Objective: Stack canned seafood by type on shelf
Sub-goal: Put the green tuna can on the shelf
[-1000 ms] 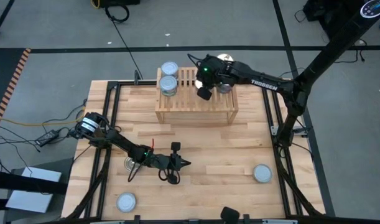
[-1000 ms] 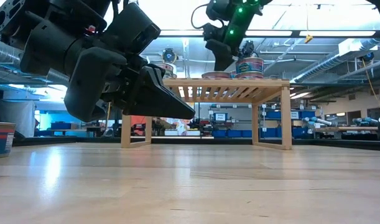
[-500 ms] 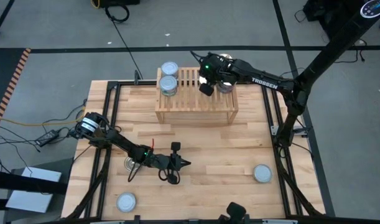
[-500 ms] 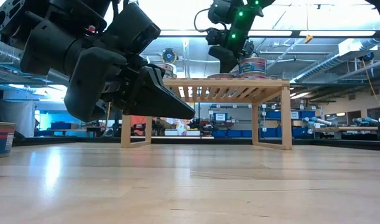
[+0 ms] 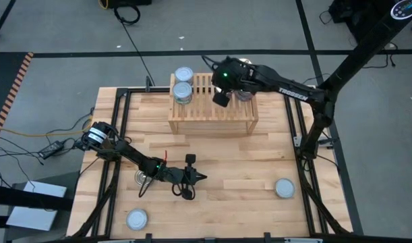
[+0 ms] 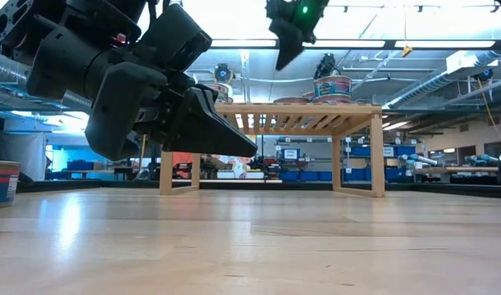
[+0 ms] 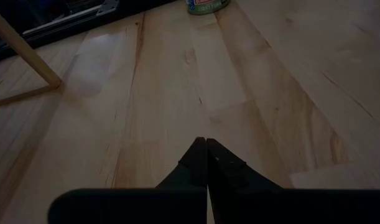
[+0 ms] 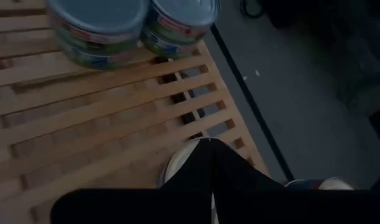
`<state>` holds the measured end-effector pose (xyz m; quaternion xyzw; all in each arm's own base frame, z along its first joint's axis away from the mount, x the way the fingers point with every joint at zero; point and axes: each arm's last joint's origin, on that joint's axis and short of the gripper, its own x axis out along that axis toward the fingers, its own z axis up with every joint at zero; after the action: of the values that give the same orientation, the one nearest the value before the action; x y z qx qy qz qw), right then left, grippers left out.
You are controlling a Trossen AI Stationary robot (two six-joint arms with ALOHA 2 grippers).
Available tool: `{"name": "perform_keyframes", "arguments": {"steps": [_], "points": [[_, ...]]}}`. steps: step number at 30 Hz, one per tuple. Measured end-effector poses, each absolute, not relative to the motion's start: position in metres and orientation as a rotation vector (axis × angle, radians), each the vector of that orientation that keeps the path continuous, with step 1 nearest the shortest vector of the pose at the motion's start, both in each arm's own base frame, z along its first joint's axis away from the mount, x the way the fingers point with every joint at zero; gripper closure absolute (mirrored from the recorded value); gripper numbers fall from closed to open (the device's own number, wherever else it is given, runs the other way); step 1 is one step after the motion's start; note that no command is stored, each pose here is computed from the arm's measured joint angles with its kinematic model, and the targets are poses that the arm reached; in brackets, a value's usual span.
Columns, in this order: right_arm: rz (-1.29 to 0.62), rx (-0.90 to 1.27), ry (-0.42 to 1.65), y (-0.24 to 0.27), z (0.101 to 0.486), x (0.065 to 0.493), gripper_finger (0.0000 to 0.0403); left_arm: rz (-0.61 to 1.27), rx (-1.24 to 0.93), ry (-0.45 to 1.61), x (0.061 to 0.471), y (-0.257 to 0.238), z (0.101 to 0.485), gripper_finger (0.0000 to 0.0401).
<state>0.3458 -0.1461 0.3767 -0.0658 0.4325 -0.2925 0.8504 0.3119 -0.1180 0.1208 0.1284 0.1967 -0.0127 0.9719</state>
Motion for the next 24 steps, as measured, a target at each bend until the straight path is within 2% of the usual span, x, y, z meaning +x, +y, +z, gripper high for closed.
{"name": "perform_keyframes", "arguments": {"steps": [7, 12, 24], "points": [[-0.567, -0.172, 0.912, -0.105, 0.402, 0.33, 0.0398, -0.026, 0.259, 0.394, 0.312, -0.118, 0.121, 0.0401], [-0.493, -0.183, 0.941, -0.07, 0.401, 0.316, 0.0398, -0.043, 0.29, 0.393, 0.31, -0.122, 0.121, 0.0401], [-0.264, -0.148, 0.661, 0.027, 0.324, 0.274, 0.0398, -0.054, 0.331, 0.356, 0.306, -0.123, 0.141, 0.0401]]}}
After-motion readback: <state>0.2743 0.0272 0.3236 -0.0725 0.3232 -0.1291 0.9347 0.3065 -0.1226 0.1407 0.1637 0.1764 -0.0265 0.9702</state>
